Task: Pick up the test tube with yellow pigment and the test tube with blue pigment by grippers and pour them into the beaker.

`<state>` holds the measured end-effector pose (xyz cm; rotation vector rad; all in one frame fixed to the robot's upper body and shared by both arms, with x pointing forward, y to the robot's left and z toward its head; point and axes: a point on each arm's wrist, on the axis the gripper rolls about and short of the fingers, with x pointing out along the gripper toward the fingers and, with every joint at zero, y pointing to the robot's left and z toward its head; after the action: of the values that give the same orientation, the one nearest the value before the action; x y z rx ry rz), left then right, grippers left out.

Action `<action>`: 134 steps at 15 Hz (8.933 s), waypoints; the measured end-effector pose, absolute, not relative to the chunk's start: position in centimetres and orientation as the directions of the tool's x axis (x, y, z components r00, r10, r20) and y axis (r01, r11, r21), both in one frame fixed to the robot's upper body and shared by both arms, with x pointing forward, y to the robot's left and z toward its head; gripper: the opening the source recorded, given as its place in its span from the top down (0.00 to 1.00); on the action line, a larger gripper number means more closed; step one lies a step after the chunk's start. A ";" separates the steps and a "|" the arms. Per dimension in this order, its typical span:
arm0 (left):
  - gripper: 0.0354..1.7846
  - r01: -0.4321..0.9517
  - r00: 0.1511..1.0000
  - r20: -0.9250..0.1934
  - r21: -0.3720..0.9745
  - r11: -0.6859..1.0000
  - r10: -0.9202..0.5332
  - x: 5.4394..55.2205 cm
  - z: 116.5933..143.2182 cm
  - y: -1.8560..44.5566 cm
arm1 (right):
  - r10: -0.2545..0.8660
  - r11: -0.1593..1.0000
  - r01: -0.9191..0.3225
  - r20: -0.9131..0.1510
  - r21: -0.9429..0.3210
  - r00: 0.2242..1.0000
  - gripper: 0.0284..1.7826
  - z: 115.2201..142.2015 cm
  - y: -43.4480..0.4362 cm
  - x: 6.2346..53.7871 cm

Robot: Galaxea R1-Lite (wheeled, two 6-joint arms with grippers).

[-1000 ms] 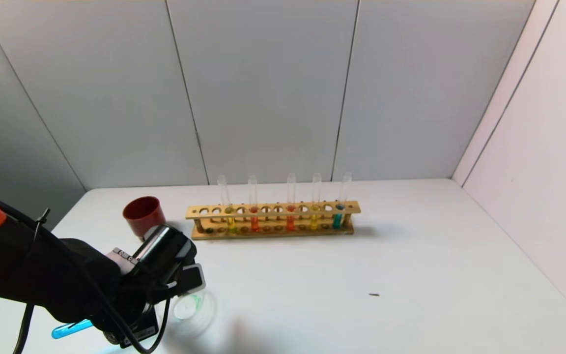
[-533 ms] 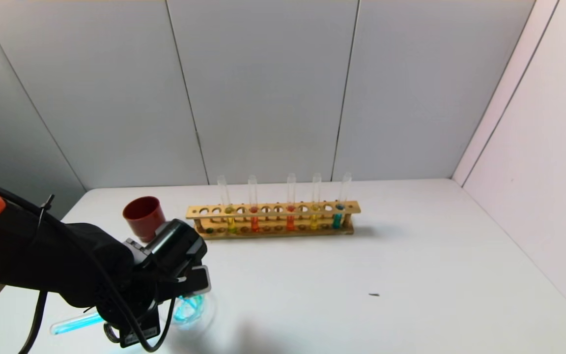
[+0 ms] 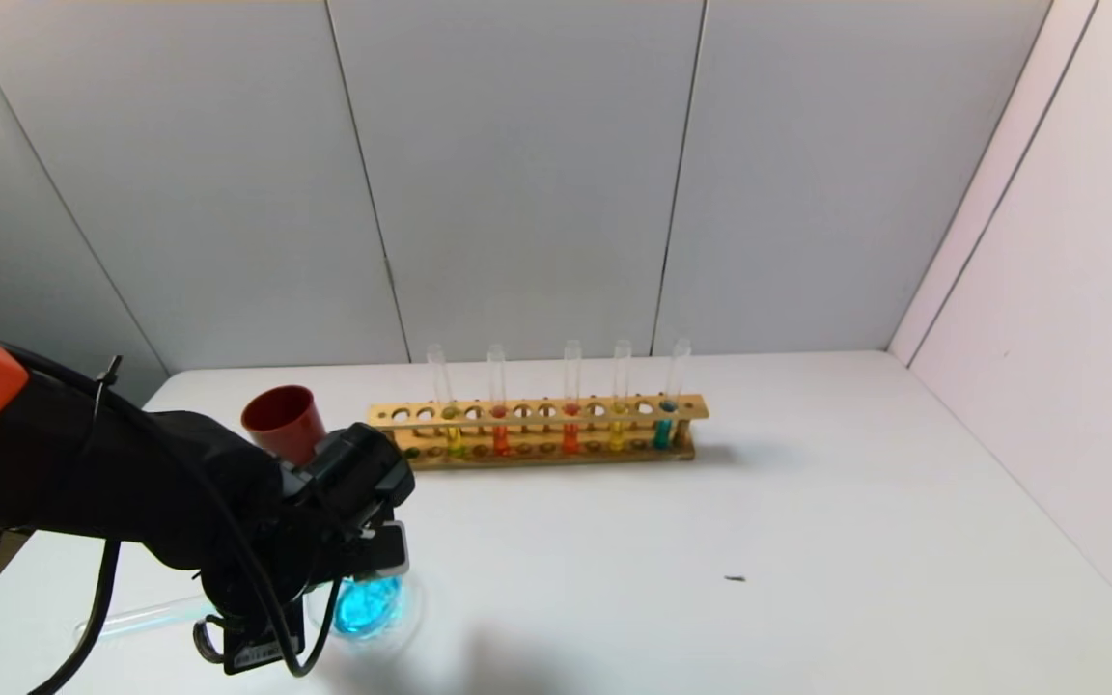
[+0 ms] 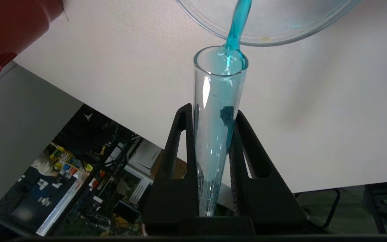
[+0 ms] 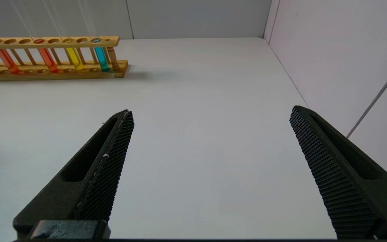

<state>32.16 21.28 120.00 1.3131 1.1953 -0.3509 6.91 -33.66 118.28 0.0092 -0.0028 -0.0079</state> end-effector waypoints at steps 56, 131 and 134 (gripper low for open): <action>0.84 0.517 0.485 -0.825 0.539 0.665 0.292 36.0 124.6 18.6 | -0.007 1.000 0.007 0.003 0.009 1.000 0.05 118.3 -33.7 6.9; 0.02 -0.038 0.965 -0.259 0.040 0.998 0.047 35.9 127.5 20.8 | -0.008 1.000 0.008 0.003 0.009 1.000 0.05 118.3 -33.7 6.9; 0.02 -0.011 0.962 -0.272 0.004 1.000 0.012 35.7 126.6 19.4 | -0.007 1.000 0.007 0.002 0.009 1.000 0.05 118.3 -33.7 6.9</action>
<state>35.72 19.39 126.56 0.0022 0.2753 0.0119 6.91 -33.66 118.27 0.0092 -0.0024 -0.0074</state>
